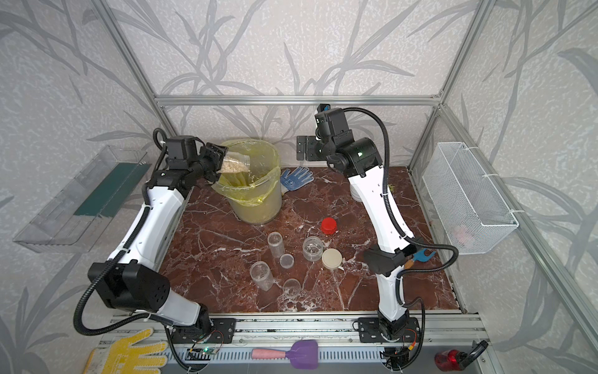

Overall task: Empty expired oatmeal from jars
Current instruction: Pour the expired oatmeal into the trash bin, then place the jar at the center of the board.

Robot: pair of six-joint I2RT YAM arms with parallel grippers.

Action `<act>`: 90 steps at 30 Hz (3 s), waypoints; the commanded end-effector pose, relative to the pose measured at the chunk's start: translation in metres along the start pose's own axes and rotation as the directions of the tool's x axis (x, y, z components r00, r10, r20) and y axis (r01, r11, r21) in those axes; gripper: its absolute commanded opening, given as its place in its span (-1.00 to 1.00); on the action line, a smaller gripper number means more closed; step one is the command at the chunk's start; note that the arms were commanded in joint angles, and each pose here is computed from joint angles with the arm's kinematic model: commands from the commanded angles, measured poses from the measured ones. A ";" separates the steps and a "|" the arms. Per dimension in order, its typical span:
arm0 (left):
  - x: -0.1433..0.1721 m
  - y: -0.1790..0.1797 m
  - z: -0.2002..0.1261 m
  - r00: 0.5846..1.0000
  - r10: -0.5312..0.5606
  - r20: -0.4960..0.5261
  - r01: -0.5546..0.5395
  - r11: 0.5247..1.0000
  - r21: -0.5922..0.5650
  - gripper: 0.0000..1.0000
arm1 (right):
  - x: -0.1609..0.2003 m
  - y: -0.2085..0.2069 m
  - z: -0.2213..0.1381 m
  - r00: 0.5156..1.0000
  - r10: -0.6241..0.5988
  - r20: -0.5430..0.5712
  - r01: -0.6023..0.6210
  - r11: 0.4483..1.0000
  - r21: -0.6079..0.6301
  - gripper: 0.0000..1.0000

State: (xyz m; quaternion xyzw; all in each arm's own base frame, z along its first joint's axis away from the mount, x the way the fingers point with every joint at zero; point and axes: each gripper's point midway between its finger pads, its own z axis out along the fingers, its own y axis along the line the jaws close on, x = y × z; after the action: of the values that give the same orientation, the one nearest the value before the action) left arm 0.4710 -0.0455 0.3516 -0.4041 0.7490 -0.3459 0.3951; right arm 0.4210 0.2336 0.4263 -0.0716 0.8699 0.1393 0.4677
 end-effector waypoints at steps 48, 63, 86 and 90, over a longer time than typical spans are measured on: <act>0.021 -0.037 0.008 0.390 0.914 -0.113 -0.826 0.293 -0.481 -1.00 | 0.181 -0.108 -0.062 0.998 -0.003 -0.061 0.004 1.000 0.006 0.98; 0.036 -0.100 -0.063 0.810 0.523 0.266 -0.530 0.847 -0.050 -1.00 | 0.174 -0.089 -0.077 0.966 0.258 0.025 -0.253 0.959 -0.131 0.98; 0.198 -0.092 -0.067 0.993 -0.082 -0.083 0.112 0.873 0.474 -1.00 | 0.191 -0.055 -0.105 0.662 0.747 -0.055 -0.648 0.534 -0.543 0.99; 0.239 -0.097 -0.071 0.993 -0.067 -0.102 0.109 0.865 0.490 -1.00 | 0.196 -0.052 -0.106 0.649 0.757 -0.080 -0.665 0.513 -0.542 1.00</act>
State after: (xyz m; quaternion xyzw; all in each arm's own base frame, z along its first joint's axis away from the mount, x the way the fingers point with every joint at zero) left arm 0.3586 -0.2748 0.3689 -0.2907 0.6772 -0.5292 0.4206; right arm 0.2425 0.1516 0.2967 0.1648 0.7293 0.5304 0.3996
